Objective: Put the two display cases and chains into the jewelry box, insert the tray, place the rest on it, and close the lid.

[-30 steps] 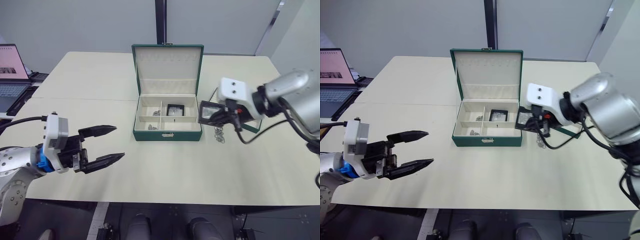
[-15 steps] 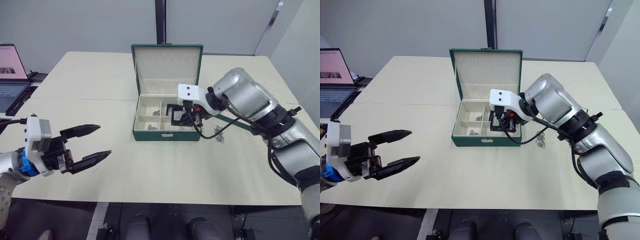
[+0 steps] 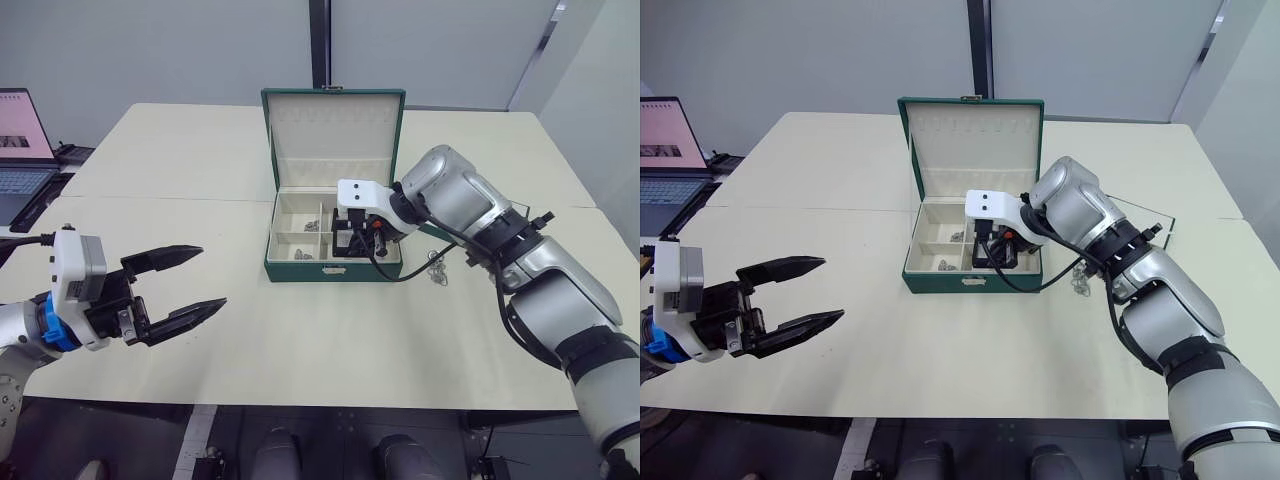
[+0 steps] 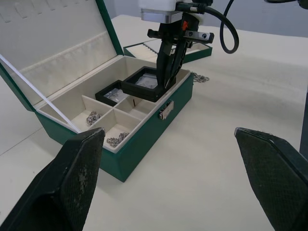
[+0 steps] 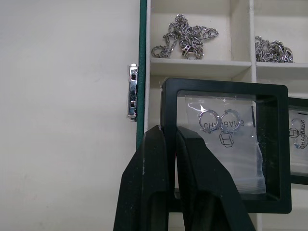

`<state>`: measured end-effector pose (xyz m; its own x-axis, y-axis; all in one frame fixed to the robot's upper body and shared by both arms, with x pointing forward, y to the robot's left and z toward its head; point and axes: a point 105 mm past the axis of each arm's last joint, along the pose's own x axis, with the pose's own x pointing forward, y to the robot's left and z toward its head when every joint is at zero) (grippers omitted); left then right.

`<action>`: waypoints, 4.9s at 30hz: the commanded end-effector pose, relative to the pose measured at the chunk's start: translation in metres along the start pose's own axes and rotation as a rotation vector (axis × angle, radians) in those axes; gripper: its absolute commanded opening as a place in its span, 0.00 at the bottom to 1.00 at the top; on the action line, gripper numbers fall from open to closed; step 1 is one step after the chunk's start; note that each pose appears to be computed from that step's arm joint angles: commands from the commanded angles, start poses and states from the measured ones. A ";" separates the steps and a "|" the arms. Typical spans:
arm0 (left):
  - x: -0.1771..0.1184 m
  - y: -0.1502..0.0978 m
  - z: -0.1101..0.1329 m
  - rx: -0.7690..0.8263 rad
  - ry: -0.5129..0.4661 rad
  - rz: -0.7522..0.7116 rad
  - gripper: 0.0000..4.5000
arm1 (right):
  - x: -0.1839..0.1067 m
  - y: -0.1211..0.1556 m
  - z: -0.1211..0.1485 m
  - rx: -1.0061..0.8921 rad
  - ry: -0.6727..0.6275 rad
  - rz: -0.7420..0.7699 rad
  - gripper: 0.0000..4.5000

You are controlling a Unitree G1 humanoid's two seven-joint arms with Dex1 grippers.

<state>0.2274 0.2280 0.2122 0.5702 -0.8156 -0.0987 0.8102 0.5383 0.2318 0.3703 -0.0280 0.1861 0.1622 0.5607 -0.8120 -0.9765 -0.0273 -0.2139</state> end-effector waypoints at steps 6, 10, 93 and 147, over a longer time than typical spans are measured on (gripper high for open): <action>0.005 -0.002 0.014 0.040 -0.011 -0.020 1.00 | -0.006 -0.003 0.009 -0.030 -0.032 -0.019 0.08; 0.006 -0.002 0.015 0.041 -0.010 -0.023 1.00 | -0.008 -0.005 0.011 -0.028 -0.046 -0.022 0.30; 0.026 -0.017 0.022 -0.020 -0.110 -0.106 1.00 | -0.076 0.149 -0.127 0.585 -0.367 -0.451 0.99; 0.033 -0.022 0.031 -0.007 -0.119 -0.093 1.00 | -0.081 -0.027 -0.206 0.552 -0.097 -0.518 0.25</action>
<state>0.2271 0.1833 0.2249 0.4794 -0.8774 -0.0151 0.8637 0.4688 0.1852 0.4068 -0.2441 0.1261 0.5955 0.4535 -0.6631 -0.7214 0.6650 -0.1931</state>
